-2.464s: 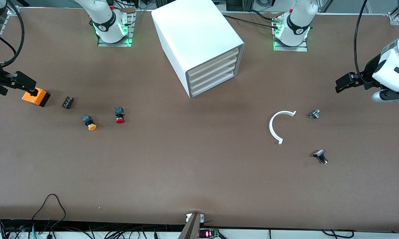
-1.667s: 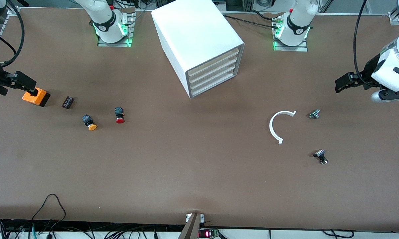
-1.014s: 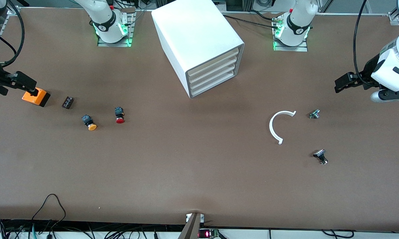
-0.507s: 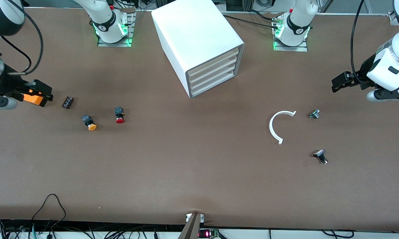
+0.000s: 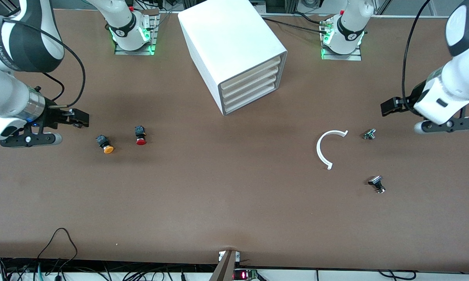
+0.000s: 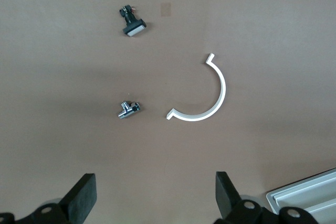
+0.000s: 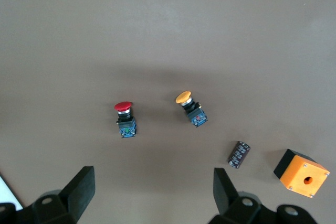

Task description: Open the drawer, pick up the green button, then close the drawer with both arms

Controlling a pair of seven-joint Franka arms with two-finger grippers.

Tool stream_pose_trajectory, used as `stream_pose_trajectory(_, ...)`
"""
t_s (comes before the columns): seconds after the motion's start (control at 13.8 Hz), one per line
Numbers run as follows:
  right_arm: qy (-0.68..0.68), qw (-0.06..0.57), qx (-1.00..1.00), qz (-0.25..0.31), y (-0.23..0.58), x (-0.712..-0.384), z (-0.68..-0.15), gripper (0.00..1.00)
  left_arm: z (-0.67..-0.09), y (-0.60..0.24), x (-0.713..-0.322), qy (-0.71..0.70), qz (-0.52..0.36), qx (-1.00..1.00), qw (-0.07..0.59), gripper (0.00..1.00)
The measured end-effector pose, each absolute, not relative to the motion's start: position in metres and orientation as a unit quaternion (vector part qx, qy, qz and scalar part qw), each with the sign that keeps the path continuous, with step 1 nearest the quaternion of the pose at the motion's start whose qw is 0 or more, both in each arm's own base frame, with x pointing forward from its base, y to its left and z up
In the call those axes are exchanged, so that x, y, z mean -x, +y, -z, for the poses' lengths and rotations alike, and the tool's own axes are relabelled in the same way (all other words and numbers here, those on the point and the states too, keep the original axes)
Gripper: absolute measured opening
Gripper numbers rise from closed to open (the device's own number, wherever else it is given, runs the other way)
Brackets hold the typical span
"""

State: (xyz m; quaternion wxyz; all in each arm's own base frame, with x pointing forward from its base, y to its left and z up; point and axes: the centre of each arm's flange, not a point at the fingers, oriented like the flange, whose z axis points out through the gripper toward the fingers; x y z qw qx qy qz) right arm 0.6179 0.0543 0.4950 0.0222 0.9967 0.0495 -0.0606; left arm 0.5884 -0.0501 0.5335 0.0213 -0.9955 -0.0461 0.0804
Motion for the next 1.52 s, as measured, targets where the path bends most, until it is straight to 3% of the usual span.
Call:
stream_pose_trajectory(0.29, 0.073, 0.023, -0.994, 0.072, 0.086, -0.627, -0.461, 1.0, -0.494, -0.054, -0.6, -0.036, -0.113, 0.993, 0.023, 1.0)
stream_pose_trajectory(0.51, 0.088, 0.026, -0.993, 0.073, 0.107, -0.637, -0.427, 1.0, -0.455, -0.065, -0.608, -0.032, -0.151, 0.988, -0.015, 1.0)
stream_pose_trajectory(0.87, 0.112, 0.03, -0.99, 0.081, 0.121, -0.65, -0.37, 1.0, -0.356, -0.091, -0.611, 0.029, -0.238, 0.962, -0.13, 1.0)
stream_pose_trajectory(1.16, 0.133, 0.027, -0.988, 0.074, 0.079, -0.664, -0.329, 1.0, -0.276, -0.129, -0.587, 0.066, -0.288, 0.923, -0.248, 1.0)
stream_pose_trajectory(1.52, 0.133, 0.026, -0.989, 0.067, 0.065, -0.665, -0.319, 1.0, -0.2, -0.163, -0.542, 0.087, -0.294, 0.881, -0.361, 1.0)
